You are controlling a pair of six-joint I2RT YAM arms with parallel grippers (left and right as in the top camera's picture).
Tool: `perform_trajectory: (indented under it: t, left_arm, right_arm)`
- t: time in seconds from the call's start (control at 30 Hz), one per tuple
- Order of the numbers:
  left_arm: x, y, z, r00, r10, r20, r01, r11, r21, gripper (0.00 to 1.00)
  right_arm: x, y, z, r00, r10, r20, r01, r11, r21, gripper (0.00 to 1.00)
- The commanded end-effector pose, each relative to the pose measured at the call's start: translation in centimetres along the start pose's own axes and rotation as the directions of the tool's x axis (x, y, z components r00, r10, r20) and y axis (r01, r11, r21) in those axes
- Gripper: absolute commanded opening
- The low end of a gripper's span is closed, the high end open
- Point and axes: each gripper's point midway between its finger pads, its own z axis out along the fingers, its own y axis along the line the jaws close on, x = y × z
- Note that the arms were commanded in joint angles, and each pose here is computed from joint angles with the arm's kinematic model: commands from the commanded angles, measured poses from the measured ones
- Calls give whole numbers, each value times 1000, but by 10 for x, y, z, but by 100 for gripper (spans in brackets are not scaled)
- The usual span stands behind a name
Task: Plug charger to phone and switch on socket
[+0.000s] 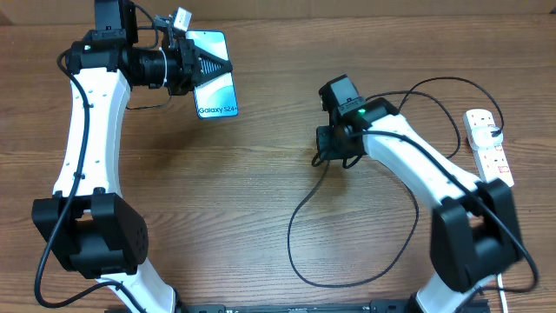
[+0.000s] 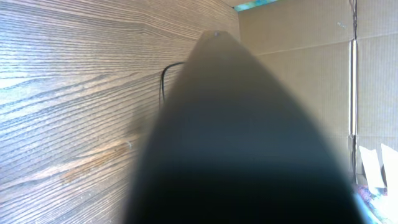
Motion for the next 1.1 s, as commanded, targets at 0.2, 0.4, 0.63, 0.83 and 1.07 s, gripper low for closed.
perform_trajectory:
  t: [0.2,0.4,0.63,0.83,1.07]
  left_arm:
    - [0,-6,1,999,51,-4,-51,999,14,4]
    - [0,-6,1,999,50,-4,-50,999,14,4]
    - [1,-6,1,999,43,-8,-42,999,13,4]
    - [3,-6,1,999,34,-13,-33,999,12,4]
    - [4,-5,1,999,30,-15,-30,999,12,4]
  right_arm:
    - [1,-14,42,999,-4,-48,8,996,91,4]
    - [6,-15,53,997,-4,-79,12,995,102,4]
    - [6,-15,56,997,-4,-79,11,995,101,16]
    - [7,-16,56,997,16,-80,-7,995,103,28]
    - [15,-11,55,989,99,-110,-91,993,82,23]
